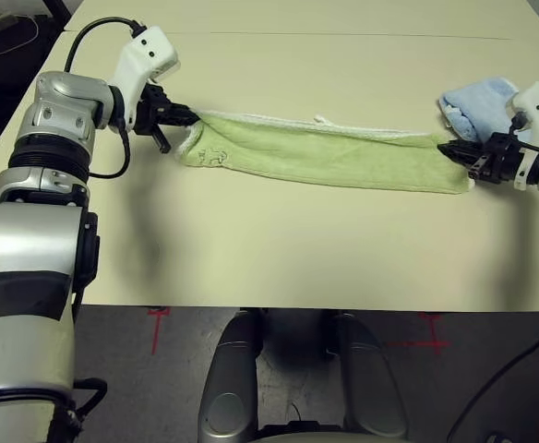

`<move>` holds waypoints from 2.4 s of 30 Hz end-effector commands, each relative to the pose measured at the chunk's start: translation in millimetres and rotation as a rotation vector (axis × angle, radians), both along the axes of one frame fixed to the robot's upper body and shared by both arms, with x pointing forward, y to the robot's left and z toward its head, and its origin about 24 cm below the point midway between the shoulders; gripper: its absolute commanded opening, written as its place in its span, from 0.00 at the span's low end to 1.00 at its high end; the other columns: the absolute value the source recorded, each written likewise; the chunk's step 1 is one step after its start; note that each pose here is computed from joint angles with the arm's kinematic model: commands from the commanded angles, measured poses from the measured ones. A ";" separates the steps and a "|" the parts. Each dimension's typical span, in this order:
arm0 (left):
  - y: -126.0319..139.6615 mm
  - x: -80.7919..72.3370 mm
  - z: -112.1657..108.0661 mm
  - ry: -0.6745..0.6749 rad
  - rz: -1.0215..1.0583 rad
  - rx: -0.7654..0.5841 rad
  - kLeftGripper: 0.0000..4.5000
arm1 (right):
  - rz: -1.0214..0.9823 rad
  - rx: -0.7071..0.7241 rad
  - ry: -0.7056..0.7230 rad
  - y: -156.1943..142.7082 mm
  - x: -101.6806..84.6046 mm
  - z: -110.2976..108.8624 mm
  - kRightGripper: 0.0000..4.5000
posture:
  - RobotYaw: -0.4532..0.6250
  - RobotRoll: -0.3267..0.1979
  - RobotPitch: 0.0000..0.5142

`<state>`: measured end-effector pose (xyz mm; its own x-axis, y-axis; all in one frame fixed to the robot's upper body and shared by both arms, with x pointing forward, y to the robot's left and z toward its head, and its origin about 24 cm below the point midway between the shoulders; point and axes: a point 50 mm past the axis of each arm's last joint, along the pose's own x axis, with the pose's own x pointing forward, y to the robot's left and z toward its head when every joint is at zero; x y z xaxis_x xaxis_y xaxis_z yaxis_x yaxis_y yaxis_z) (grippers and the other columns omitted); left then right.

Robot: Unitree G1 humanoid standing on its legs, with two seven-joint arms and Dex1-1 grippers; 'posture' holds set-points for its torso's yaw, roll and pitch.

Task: Fold the towel and set it aside.

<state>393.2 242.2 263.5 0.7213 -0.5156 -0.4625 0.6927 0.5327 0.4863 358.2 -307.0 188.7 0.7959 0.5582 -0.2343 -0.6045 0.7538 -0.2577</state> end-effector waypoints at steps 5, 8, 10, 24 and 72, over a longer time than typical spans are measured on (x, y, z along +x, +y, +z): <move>1.5 2.5 1.0 -0.050 0.036 0.016 0.01 | -0.022 0.008 -0.025 2.3 2.5 4.4 0.00 | 0.44 0.62 0.58; 1.9 3.4 -0.5 -0.061 0.049 0.029 0.16 | -0.012 0.003 -0.009 3.6 2.0 2.4 0.06 | 0.44 0.62 0.58; 2.9 2.9 -1.5 -0.053 0.048 0.037 0.32 | -0.001 0.003 -0.001 4.0 1.1 2.3 0.18 | 0.44 0.62 0.58; 11.0 -3.1 20.9 -0.144 0.040 -0.063 1.00 | -0.004 0.133 -0.147 -5.4 -5.5 19.2 0.99 | 0.44 0.62 0.55; -40.0 -34.1 -60.7 -0.031 -0.411 -0.347 1.00 | 0.074 0.956 0.354 -6.7 -74.7 -29.7 0.99 | 0.44 0.62 0.56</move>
<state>361.4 204.3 207.2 0.4497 -0.8729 -0.1892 0.8588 0.3644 0.3602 290.6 -308.2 154.4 0.7152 0.6899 0.1120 -0.5888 0.5084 0.6283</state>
